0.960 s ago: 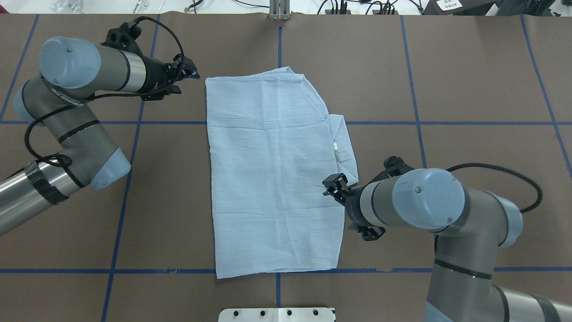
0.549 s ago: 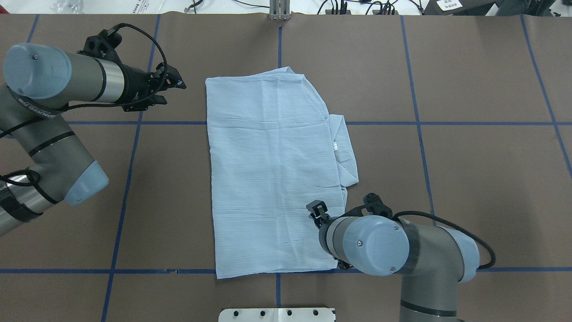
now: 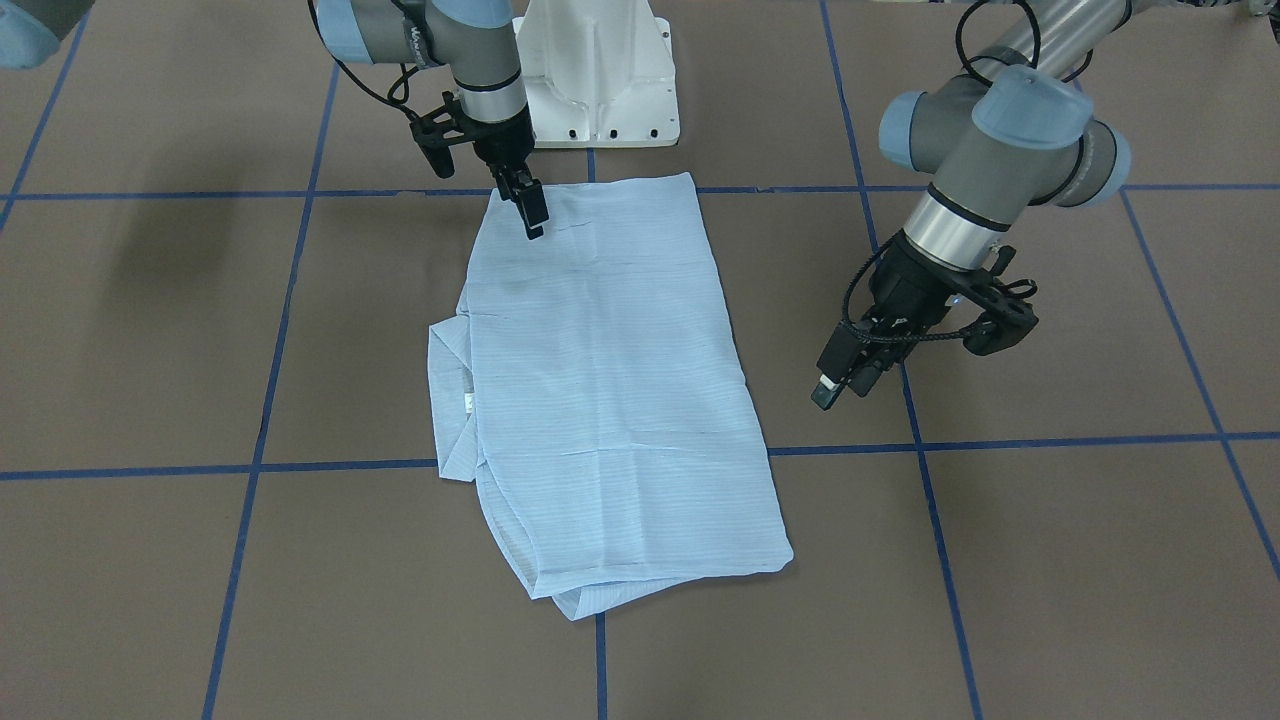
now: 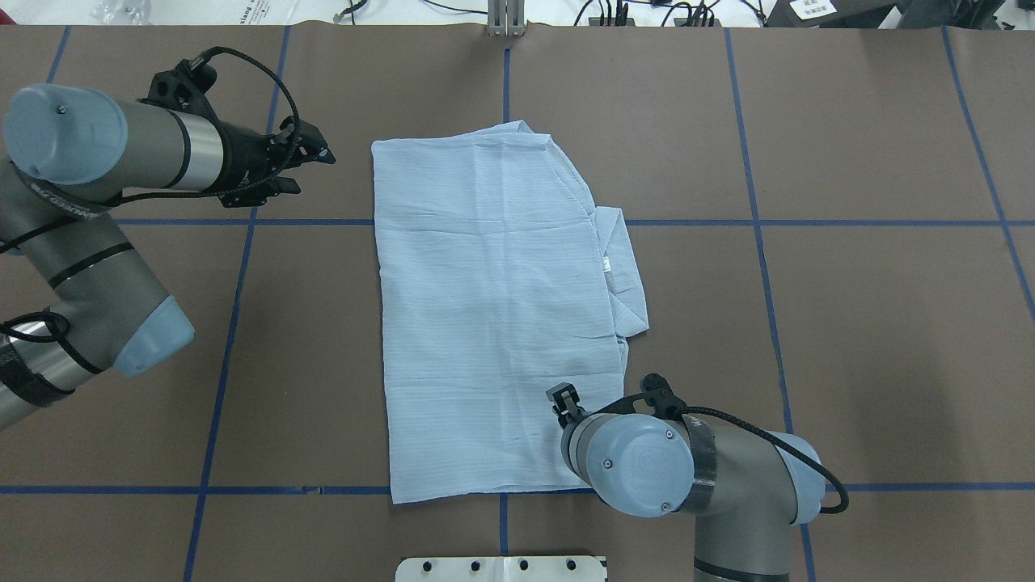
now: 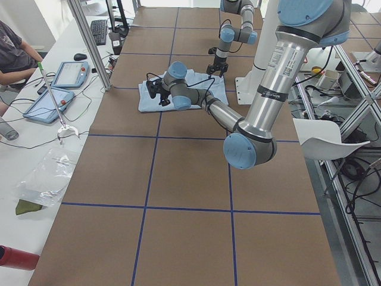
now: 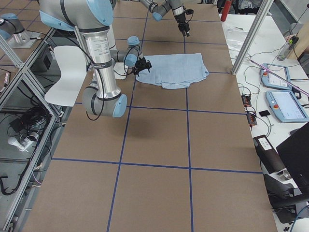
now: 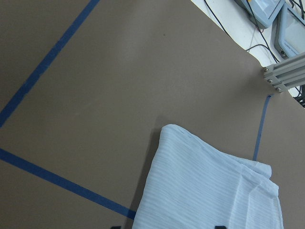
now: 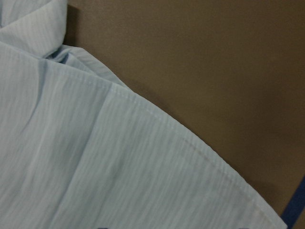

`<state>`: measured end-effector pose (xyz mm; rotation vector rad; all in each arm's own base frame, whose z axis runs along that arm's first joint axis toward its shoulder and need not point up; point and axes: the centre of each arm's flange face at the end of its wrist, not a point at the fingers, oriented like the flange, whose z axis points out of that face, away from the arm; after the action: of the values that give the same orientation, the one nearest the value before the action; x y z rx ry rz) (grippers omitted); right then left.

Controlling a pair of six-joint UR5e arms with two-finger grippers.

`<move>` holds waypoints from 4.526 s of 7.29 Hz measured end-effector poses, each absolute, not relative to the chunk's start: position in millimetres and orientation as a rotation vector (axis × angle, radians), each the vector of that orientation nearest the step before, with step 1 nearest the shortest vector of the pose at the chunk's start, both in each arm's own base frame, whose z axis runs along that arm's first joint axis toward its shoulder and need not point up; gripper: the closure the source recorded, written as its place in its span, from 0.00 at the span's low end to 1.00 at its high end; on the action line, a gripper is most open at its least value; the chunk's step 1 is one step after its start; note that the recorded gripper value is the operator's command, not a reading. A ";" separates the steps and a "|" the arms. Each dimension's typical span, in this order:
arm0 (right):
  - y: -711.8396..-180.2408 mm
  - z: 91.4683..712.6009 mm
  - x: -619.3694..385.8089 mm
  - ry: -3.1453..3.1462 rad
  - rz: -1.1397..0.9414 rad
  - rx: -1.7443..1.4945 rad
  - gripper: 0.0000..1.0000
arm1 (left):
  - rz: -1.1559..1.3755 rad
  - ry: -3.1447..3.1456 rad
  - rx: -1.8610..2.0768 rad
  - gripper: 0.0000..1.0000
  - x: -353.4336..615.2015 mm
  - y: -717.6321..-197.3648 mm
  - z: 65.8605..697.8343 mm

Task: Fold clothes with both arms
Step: 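Move the right gripper to the shirt's near corner while the left gripper waits, then lower the left gripper to the shirt's other near corner, then grasp both near corners and fold them up toward the collar with both grippers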

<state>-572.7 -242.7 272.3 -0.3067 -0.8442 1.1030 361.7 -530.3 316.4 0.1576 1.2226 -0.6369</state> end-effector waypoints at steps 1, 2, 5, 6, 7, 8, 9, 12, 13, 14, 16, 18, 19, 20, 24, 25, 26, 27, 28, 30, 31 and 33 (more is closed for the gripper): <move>-237.6 274.8 -574.4 -0.837 1.096 -0.310 0.06 | -0.638 1.222 0.158 0.29 362.3 -530.2 316.8; -232.7 277.6 -575.4 -0.831 1.089 -0.312 0.06 | -0.639 1.221 0.159 0.29 362.6 -530.3 317.1; -224.3 282.6 -575.2 -0.819 1.077 -0.316 0.19 | -0.641 1.219 0.160 0.29 363.0 -530.6 318.1; -223.8 283.4 -575.1 -0.814 1.077 -0.314 0.28 | -0.641 1.219 0.160 0.29 363.1 -530.7 318.2; -223.5 284.2 -575.1 -0.806 1.078 -0.311 0.41 | -0.641 1.218 0.160 0.29 363.0 -530.6 318.5; -223.3 284.5 -575.1 -0.801 1.079 -0.309 0.79 | -0.641 1.217 0.159 0.29 363.3 -530.5 319.2; -223.0 284.7 -575.1 -0.798 1.087 -0.311 1.00 | -0.641 1.217 0.159 0.29 363.5 -530.5 319.4; -222.1 281.1 -572.9 -0.802 1.114 -0.329 1.00 | -0.642 1.216 0.159 0.29 363.6 -531.0 319.5; -221.4 278.6 -571.4 -0.807 1.113 -0.333 1.00 | -0.642 1.216 0.158 0.29 364.0 -530.9 319.7; -221.0 275.6 -569.3 -0.813 1.113 -0.337 1.00 | -0.647 1.219 0.151 0.29 364.9 -530.0 318.7; -219.8 273.1 -564.0 -0.817 1.115 -0.339 1.00 | -0.681 1.247 0.086 0.29 382.1 -510.3 310.6; -217.1 266.7 -555.9 -0.806 1.115 -0.335 1.00 | -0.723 1.293 -0.053 0.28 418.2 -417.5 301.9; -215.2 265.4 -554.5 -0.803 1.112 -0.335 1.00 | -0.746 1.300 -0.120 0.29 433.5 -360.9 302.5; -212.6 265.3 -554.8 -0.800 1.108 -0.335 1.00 | -0.769 1.283 -0.169 0.28 453.5 -310.5 302.8; -207.2 264.1 -556.3 -0.798 1.098 -0.340 1.00 | -0.793 1.156 -0.235 0.30 513.7 -196.7 304.8; -206.9 263.4 -556.4 -0.799 1.097 -0.341 1.00 | -0.788 1.144 -0.242 0.33 520.8 -186.8 306.9; -206.9 263.1 -556.4 -0.799 1.096 -0.342 1.00 | -0.784 1.137 -0.246 0.36 527.6 -181.5 308.2; -206.9 263.0 -556.4 -0.799 1.096 -0.342 1.00 | -0.781 1.131 -0.248 0.47 534.0 -178.6 309.4; -207.2 262.8 -556.4 -0.799 1.096 -0.342 1.00 | -0.779 1.126 -0.249 0.69 538.0 -176.7 310.6; -207.5 262.7 -556.3 -0.799 1.097 -0.342 1.00 | -0.782 1.120 -0.251 1.00 540.2 -175.7 312.6; -207.6 262.7 -556.3 -0.799 1.097 -0.342 1.00 | -0.783 1.115 -0.249 1.00 540.4 -175.4 313.0; -207.5 261.4 -555.4 -0.801 1.097 -0.343 1.00 | -0.782 1.116 -0.250 1.00 537.0 -175.6 306.9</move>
<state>-555.4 -207.5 261.4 -0.3432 -0.8013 1.0968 537.0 -175.6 306.9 -0.2496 1.1162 -0.7821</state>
